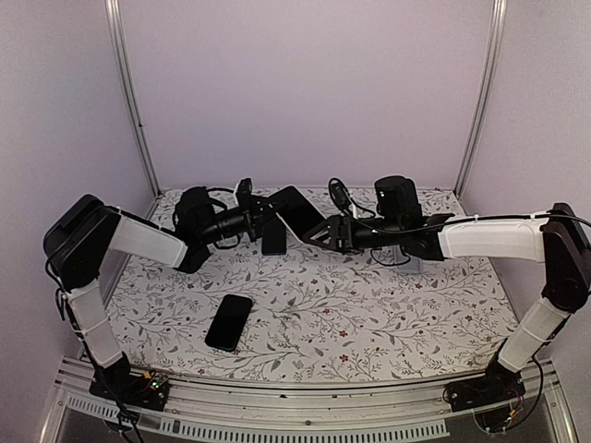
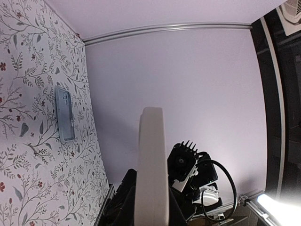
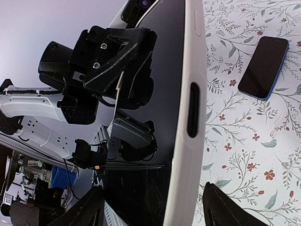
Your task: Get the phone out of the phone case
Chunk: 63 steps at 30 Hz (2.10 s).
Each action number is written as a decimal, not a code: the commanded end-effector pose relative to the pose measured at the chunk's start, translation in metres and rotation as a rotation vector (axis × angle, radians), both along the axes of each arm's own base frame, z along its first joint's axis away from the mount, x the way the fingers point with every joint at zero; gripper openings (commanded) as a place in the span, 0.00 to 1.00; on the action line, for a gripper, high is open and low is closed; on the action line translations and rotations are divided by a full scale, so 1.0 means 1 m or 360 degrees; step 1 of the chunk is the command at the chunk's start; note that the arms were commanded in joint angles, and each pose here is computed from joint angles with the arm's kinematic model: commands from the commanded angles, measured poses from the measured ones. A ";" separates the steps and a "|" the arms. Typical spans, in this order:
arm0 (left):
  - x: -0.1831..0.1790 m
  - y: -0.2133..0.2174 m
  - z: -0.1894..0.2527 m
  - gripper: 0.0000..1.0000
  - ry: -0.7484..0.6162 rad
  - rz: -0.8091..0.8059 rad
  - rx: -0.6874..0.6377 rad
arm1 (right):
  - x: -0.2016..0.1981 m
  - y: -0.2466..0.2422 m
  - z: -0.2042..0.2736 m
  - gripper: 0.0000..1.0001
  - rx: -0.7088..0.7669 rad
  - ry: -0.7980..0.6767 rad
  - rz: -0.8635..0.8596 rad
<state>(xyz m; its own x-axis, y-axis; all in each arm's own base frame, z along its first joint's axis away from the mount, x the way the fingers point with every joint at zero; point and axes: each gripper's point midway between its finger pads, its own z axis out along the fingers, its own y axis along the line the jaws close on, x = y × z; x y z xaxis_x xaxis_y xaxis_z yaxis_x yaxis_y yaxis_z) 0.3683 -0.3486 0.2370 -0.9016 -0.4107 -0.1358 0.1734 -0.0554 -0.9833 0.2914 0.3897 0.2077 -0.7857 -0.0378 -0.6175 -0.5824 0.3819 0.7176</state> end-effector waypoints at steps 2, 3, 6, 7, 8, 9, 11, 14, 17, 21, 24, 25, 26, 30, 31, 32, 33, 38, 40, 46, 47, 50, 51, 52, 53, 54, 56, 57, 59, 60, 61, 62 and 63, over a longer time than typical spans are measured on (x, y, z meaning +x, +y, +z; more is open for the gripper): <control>-0.011 0.001 0.045 0.00 -0.0179 -0.0016 -0.0136 | 0.006 -0.002 -0.017 0.73 -0.0086 0.0006 -0.0068; -0.011 0.001 0.045 0.00 -0.0177 -0.0016 -0.0138 | 0.007 -0.003 -0.018 0.73 -0.0093 0.0005 -0.0078; -0.012 0.002 0.047 0.00 -0.0172 -0.0017 -0.0149 | 0.012 -0.009 -0.023 0.73 -0.0139 0.0001 -0.0142; -0.012 0.002 0.047 0.00 -0.0171 -0.0018 -0.0157 | 0.014 -0.011 -0.025 0.73 -0.0160 -0.0001 -0.0170; -0.012 0.003 0.047 0.00 -0.0166 -0.0020 -0.0163 | 0.015 -0.014 -0.028 0.73 -0.0187 -0.0004 -0.0196; -0.013 0.003 0.048 0.00 -0.0162 -0.0023 -0.0172 | 0.017 -0.016 -0.030 0.73 -0.0211 -0.0004 -0.0220; -0.014 0.003 0.050 0.00 -0.0154 -0.0034 -0.0195 | 0.020 -0.021 -0.035 0.73 -0.0258 -0.0016 -0.0263; -0.015 0.003 0.057 0.00 -0.0164 -0.0047 -0.0220 | 0.024 -0.026 -0.041 0.73 -0.0308 -0.0027 -0.0308; -0.015 0.004 0.060 0.00 -0.0174 -0.0047 -0.0225 | 0.026 -0.031 -0.046 0.73 -0.0347 -0.0032 -0.0349; -0.016 0.005 0.060 0.00 -0.0168 -0.0048 -0.0243 | 0.029 -0.037 -0.052 0.73 -0.0388 -0.0034 -0.0397; -0.016 0.007 0.065 0.00 -0.0182 -0.0048 -0.0270 | 0.030 -0.042 -0.056 0.73 -0.0423 -0.0041 -0.0434; -0.017 0.008 0.067 0.00 -0.0188 -0.0048 -0.0280 | 0.031 -0.044 -0.058 0.73 -0.0437 -0.0042 -0.0442; -0.017 0.009 0.069 0.00 -0.0195 -0.0048 -0.0290 | 0.031 -0.045 -0.059 0.73 -0.0449 -0.0041 -0.0448; -0.018 0.013 0.077 0.00 -0.0232 -0.0045 -0.0322 | 0.031 -0.046 -0.063 0.73 -0.0469 -0.0034 -0.0451; -0.019 0.014 0.080 0.00 -0.0245 -0.0047 -0.0333 | 0.031 -0.045 -0.063 0.73 -0.0470 -0.0032 -0.0448; -0.020 0.014 0.082 0.00 -0.0255 -0.0046 -0.0341 | 0.032 -0.045 -0.064 0.73 -0.0473 -0.0027 -0.0448; -0.021 0.016 0.084 0.00 -0.0271 -0.0042 -0.0356 | 0.032 -0.045 -0.065 0.73 -0.0475 -0.0022 -0.0447; -0.026 0.023 0.099 0.00 -0.0344 -0.0029 -0.0421 | 0.032 -0.044 -0.070 0.73 -0.0482 0.0012 -0.0446; -0.028 0.025 0.104 0.00 -0.0363 -0.0027 -0.0430 | 0.031 -0.045 -0.072 0.73 -0.0489 0.0022 -0.0451; -0.030 0.027 0.112 0.00 -0.0382 -0.0032 -0.0442 | 0.033 -0.046 -0.076 0.73 -0.0504 0.0030 -0.0472; -0.030 0.027 0.112 0.00 -0.0378 -0.0032 -0.0447 | 0.034 -0.046 -0.075 0.73 -0.0505 0.0027 -0.0475; -0.031 0.028 0.115 0.00 -0.0378 -0.0033 -0.0468 | 0.032 -0.050 -0.081 0.73 -0.0548 0.0046 -0.0487; -0.032 0.028 0.116 0.00 -0.0376 -0.0036 -0.0473 | 0.033 -0.052 -0.081 0.73 -0.0555 0.0045 -0.0497; -0.032 0.029 0.117 0.00 -0.0376 -0.0036 -0.0479 | 0.033 -0.052 -0.082 0.73 -0.0562 0.0041 -0.0504; -0.032 0.029 0.118 0.00 -0.0372 -0.0038 -0.0483 | 0.033 -0.054 -0.083 0.73 -0.0567 0.0040 -0.0511; -0.033 0.030 0.118 0.00 -0.0362 -0.0040 -0.0487 | 0.034 -0.055 -0.083 0.73 -0.0573 0.0039 -0.0517; -0.033 0.031 0.118 0.00 -0.0346 -0.0039 -0.0507 | 0.034 -0.056 -0.083 0.73 -0.0573 0.0039 -0.0521; -0.033 0.031 0.118 0.00 -0.0346 -0.0043 -0.0521 | 0.034 -0.056 -0.082 0.73 -0.0576 0.0036 -0.0526; -0.033 0.032 0.118 0.00 -0.0338 -0.0042 -0.0538 | 0.035 -0.057 -0.082 0.74 -0.0579 0.0031 -0.0537; -0.032 0.032 0.119 0.00 -0.0336 -0.0041 -0.0548 | 0.035 -0.059 -0.083 0.74 -0.0585 0.0030 -0.0545; -0.032 0.033 0.119 0.00 -0.0333 -0.0041 -0.0557 | 0.035 -0.060 -0.083 0.74 -0.0589 0.0027 -0.0549; -0.032 0.033 0.120 0.00 -0.0333 -0.0040 -0.0567 | 0.035 -0.061 -0.085 0.75 -0.0596 0.0026 -0.0554; -0.032 0.033 0.121 0.00 -0.0338 -0.0043 -0.0577 | 0.035 -0.061 -0.086 0.75 -0.0598 0.0027 -0.0557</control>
